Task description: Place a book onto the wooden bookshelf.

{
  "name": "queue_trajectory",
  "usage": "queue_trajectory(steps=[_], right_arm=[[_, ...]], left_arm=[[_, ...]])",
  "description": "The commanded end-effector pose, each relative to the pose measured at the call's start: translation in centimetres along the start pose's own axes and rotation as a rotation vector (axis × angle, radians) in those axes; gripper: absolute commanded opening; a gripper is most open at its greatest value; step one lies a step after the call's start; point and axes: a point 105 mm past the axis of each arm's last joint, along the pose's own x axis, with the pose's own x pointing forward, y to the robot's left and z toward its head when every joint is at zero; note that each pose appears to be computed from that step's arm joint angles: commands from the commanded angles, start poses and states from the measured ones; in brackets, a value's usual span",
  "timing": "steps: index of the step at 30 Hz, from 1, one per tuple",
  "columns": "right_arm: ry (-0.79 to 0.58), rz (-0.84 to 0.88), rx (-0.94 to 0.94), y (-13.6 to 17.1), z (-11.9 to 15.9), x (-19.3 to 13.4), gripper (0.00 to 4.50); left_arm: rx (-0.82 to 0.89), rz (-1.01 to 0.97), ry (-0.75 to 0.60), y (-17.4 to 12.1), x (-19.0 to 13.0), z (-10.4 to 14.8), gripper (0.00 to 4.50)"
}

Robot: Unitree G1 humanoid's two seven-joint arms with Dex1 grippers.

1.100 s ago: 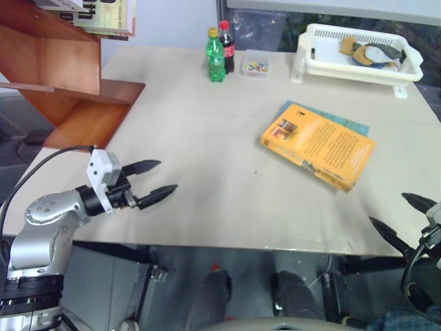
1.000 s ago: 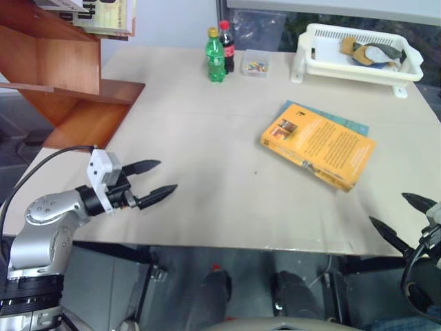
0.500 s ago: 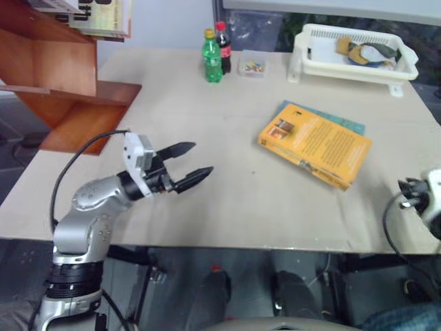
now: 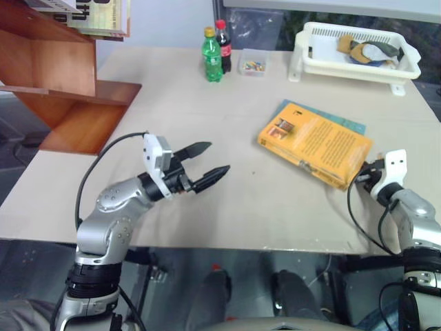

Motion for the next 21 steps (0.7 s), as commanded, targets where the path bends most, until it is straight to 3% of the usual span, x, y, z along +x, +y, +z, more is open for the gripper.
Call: queue_trajectory(steps=[1,6,9,15,21], right_arm=[[-0.092,0.138,0.04,2.1,1.5,-0.2,0.13],[-0.114,0.272,0.103,5.1,1.8,-0.5,0.13],[-0.111,0.44,0.145,9.8,1.7,-0.9,0.13],[-0.072,0.616,0.137,15.2,1.7,-2.4,0.13],[-0.08,0.542,0.073,15.2,3.3,-4.7,0.13]], left_arm=[[0.059,0.006,-0.039,0.0,-0.5,1.8,4.5],[0.062,0.01,-0.04,0.0,-0.6,1.8,4.5],[0.065,0.009,-0.041,0.1,-0.8,1.8,4.5],[0.064,0.008,-0.041,0.4,-1.0,2.0,4.5],[0.056,0.016,-0.028,0.7,-1.3,1.7,4.5]])
